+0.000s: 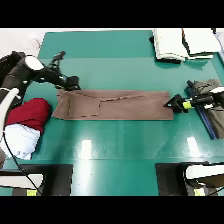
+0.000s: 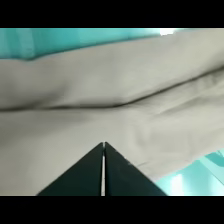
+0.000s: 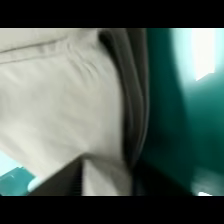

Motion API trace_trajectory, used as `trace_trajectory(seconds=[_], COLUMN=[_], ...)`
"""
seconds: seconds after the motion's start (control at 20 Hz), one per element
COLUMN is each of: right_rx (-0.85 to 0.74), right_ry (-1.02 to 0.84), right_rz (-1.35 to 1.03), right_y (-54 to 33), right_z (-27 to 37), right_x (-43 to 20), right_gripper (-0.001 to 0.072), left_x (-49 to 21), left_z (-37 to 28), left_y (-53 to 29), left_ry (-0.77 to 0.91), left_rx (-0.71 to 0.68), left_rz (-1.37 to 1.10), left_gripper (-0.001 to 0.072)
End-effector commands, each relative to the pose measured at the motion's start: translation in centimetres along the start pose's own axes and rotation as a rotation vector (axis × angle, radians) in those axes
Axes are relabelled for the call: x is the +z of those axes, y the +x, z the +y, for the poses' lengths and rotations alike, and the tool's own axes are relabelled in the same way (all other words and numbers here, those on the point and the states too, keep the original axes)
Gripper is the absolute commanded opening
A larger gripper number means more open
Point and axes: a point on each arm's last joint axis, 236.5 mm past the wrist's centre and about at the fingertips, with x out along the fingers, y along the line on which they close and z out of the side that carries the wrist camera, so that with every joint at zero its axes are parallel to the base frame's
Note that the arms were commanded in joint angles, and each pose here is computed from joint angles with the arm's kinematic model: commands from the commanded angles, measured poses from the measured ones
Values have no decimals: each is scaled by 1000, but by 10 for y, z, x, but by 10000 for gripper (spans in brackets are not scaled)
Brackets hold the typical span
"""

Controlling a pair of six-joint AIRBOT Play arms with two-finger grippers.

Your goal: Fold the shirts.

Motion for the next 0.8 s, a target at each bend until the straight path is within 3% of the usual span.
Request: trace_trajectory(seconds=[0.0,0.05,0.4,0.75], right_rx=[23,28,55,126], right_ry=[-79,-120,-393,-632], right_rz=[-11,-22,-212,-251], right_y=[13,5,-102,-120], right_z=[26,39,169,299], right_x=[13,20,33,-4], right_gripper=[105,11,11,12], left_x=[-5,-5,-15,-36], left_z=[-41,-52,-119,-150], left_y=[40,52,128,175], left_ry=[40,44,136,137], left_rx=[-33,-45,-119,-168], left_rz=[-5,-15,65,115], left_gripper=[24,23,24,23])
